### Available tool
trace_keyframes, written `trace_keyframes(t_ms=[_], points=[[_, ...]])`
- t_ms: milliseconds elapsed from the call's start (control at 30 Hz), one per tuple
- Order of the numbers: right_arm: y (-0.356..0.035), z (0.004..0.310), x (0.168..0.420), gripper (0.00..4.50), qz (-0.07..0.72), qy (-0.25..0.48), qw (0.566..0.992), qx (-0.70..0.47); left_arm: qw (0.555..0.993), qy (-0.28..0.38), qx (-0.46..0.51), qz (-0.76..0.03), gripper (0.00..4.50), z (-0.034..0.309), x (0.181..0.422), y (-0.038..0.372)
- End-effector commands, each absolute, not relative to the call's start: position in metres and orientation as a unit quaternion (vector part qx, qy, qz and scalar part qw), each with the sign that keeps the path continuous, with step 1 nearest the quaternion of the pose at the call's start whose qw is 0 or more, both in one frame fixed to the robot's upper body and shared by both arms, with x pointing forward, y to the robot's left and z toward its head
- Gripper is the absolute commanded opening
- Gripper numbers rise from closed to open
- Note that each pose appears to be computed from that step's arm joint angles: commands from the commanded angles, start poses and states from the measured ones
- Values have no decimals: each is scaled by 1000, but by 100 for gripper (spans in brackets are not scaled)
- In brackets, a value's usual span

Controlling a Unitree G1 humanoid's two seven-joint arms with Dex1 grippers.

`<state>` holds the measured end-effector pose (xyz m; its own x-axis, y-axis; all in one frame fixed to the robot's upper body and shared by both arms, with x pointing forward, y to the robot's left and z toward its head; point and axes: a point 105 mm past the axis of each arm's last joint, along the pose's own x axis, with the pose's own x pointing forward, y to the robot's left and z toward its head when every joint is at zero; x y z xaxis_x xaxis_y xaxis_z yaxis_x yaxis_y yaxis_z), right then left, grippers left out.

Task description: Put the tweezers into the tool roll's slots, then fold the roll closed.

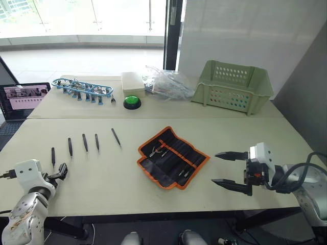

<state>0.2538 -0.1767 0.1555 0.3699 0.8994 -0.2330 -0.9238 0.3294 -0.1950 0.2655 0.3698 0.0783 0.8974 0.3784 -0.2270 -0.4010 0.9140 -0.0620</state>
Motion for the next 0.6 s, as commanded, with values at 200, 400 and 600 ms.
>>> trace_keyframes(t_ms=[200, 400, 600], points=[[-174, 168, 254, 450, 556, 23, 817, -147, 964, 150, -101, 197, 334, 52, 274, 366], [-173, 169, 254, 450, 556, 23, 818, -144, 967, 147, -102, 179, 133, 52, 290, 364], [-176, 169, 255, 450, 552, 24, 821, -145, 972, 138, -95, 163, 3, 54, 297, 361]])
